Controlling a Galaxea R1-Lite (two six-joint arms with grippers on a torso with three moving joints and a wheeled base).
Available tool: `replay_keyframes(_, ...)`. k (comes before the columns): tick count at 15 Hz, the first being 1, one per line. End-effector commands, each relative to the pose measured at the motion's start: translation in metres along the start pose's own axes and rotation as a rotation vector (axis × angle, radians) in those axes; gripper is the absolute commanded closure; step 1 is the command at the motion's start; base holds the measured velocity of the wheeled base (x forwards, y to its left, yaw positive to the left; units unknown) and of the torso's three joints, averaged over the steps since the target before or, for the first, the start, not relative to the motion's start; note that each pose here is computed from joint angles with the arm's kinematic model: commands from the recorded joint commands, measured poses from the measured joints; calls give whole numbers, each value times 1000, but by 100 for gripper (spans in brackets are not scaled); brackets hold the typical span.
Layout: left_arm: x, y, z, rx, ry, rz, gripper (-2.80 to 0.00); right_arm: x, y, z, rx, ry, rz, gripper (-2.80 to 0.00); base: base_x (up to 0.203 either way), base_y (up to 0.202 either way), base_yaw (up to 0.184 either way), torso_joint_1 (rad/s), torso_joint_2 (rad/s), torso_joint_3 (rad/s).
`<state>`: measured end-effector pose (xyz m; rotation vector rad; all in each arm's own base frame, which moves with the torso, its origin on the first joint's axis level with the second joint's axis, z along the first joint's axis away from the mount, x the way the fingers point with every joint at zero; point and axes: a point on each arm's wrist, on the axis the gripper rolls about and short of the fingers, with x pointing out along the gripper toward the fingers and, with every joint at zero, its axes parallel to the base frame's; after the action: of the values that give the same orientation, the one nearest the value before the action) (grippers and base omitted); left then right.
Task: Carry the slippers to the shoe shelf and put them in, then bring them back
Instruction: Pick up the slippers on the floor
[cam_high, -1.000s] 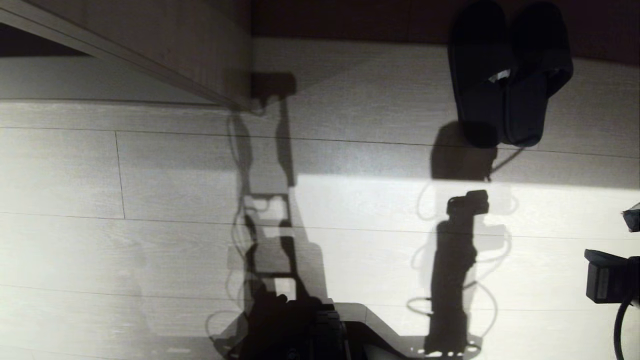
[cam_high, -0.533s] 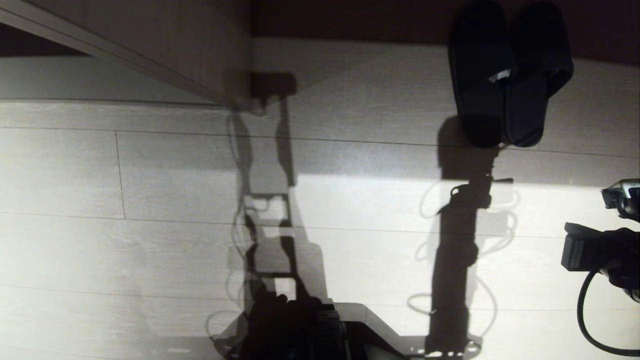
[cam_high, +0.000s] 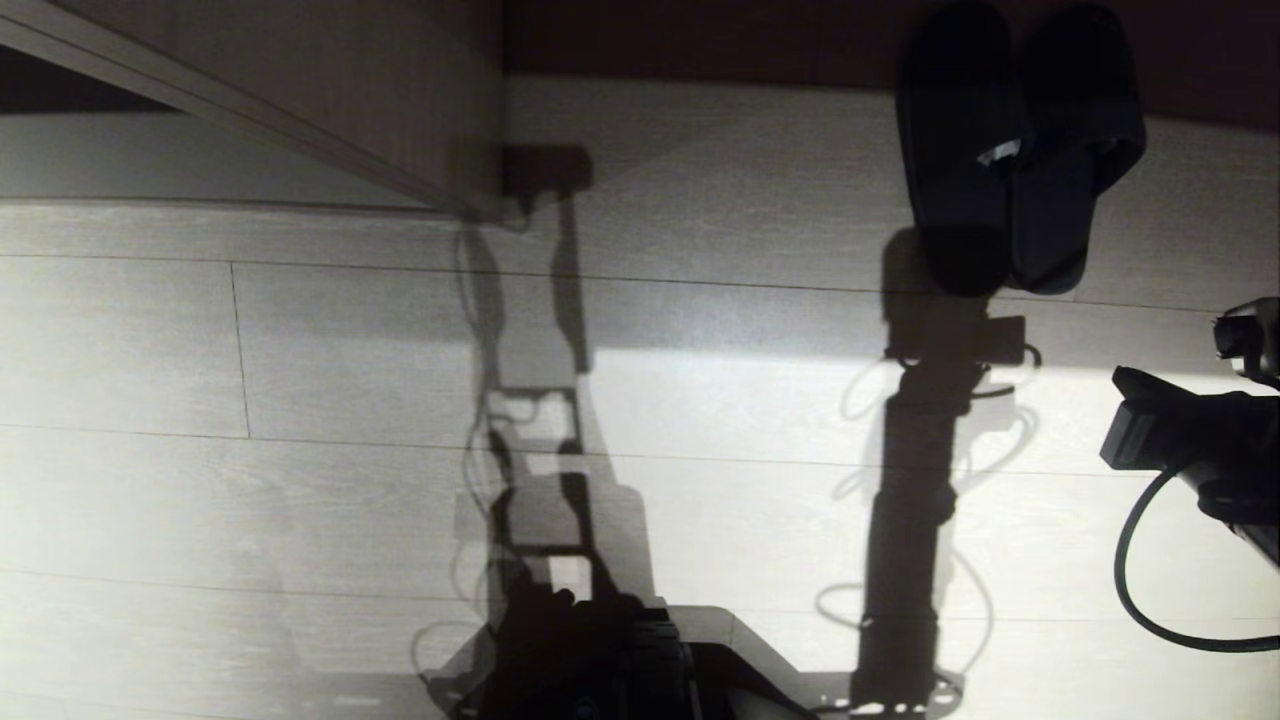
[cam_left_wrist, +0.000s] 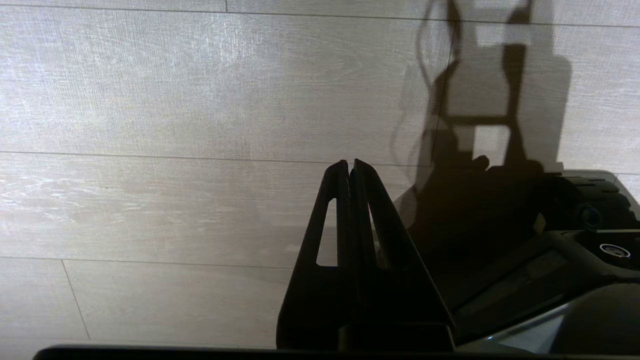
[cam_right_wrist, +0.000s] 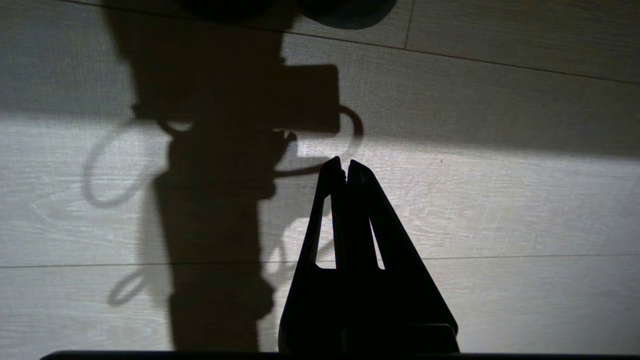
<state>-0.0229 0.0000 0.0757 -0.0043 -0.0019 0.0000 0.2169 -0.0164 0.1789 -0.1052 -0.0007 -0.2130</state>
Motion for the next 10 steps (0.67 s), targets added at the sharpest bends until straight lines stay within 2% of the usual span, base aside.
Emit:
replay_keyframes(1, 0, 0, 0, 0, 1, 0, 0, 5, 2, -2, -2, -1, 4, 0, 0, 0, 0, 0, 0, 0)
replay_keyframes(2, 0, 0, 0, 0, 0, 0, 0, 6, 2, -2, 6, -4, 5, -280, 0, 0, 0, 0, 0, 0)
replay_keyframes(5, 0, 0, 0, 0, 0, 0, 0, 12, 4, 0, 20, -65, 4, -280, 0, 0, 0, 0, 0, 0)
replay_keyframes(10, 0, 0, 0, 0, 1, 0, 0, 24, 7, 3, 25, -84, 9, -280, 0, 0, 0, 0, 0, 0)
